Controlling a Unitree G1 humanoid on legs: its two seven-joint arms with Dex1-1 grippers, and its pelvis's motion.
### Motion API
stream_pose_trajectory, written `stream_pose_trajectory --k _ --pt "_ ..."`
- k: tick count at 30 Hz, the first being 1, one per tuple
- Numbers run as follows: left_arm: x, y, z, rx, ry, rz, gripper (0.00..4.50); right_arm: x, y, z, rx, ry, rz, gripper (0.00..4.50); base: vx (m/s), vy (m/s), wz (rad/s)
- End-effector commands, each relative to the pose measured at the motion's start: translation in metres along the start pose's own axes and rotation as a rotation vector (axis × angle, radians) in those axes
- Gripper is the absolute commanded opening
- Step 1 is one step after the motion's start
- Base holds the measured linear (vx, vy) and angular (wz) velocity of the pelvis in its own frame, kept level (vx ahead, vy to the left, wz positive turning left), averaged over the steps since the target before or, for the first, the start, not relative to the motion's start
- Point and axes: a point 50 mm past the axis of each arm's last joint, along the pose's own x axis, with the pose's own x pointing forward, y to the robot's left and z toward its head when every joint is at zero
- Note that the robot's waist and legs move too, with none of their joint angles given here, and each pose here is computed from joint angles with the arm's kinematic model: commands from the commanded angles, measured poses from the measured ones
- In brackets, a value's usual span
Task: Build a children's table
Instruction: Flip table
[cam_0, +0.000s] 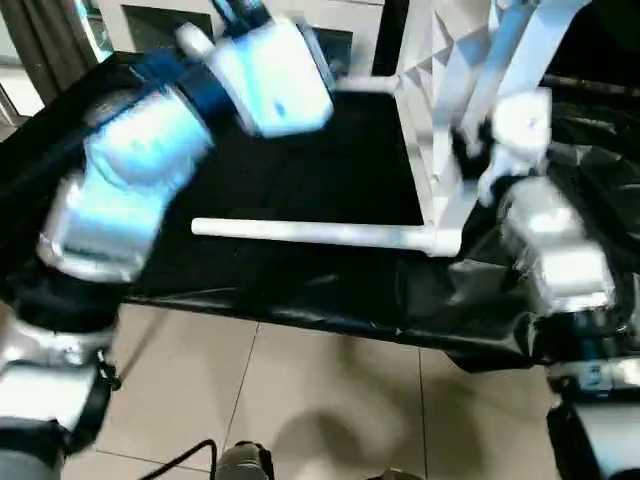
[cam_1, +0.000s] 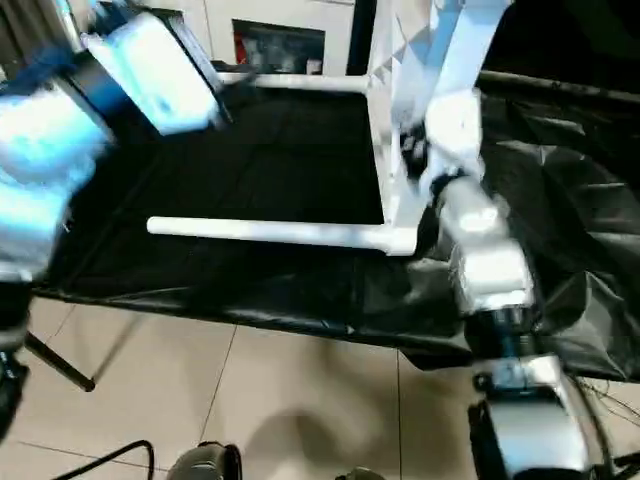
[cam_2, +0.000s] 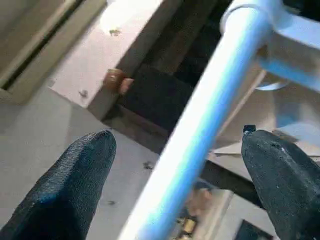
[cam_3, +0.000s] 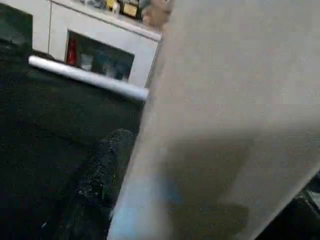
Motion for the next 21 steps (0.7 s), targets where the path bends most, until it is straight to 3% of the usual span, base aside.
stream_pose_trajectory --k 1,7,12,15,21 --pt "0.003 0.006 -0.001 0.043 0.002 0.021 4.50 0.000 -0.002 -0.006 -0.008 0.017 -0.017 2.88 0.000 0.000 0.00" --pt "0.007 0.010 -0.026 0.155 0.096 0.008 4.50 0.002 -0.006 -0.018 -0.016 0.053 -0.050 2.88 0.000 0.000 0.00" --pt "0.008 0.008 -0.038 0.176 0.135 -0.035 4.50 0.002 -0.006 -0.018 -0.014 0.048 -0.048 2.30 0.000 0.000 0.00" --pt "0.013 0.004 -0.052 0.205 0.162 -0.079 4.50 0.003 -0.007 -0.017 -0.014 0.040 -0.048 2.20 0.000 0.000 0.00" --pt "0.020 0.006 -0.060 0.225 0.181 -0.071 4.50 0.004 -0.008 -0.017 -0.017 0.031 -0.046 2.08 0.000 0.000 0.00"
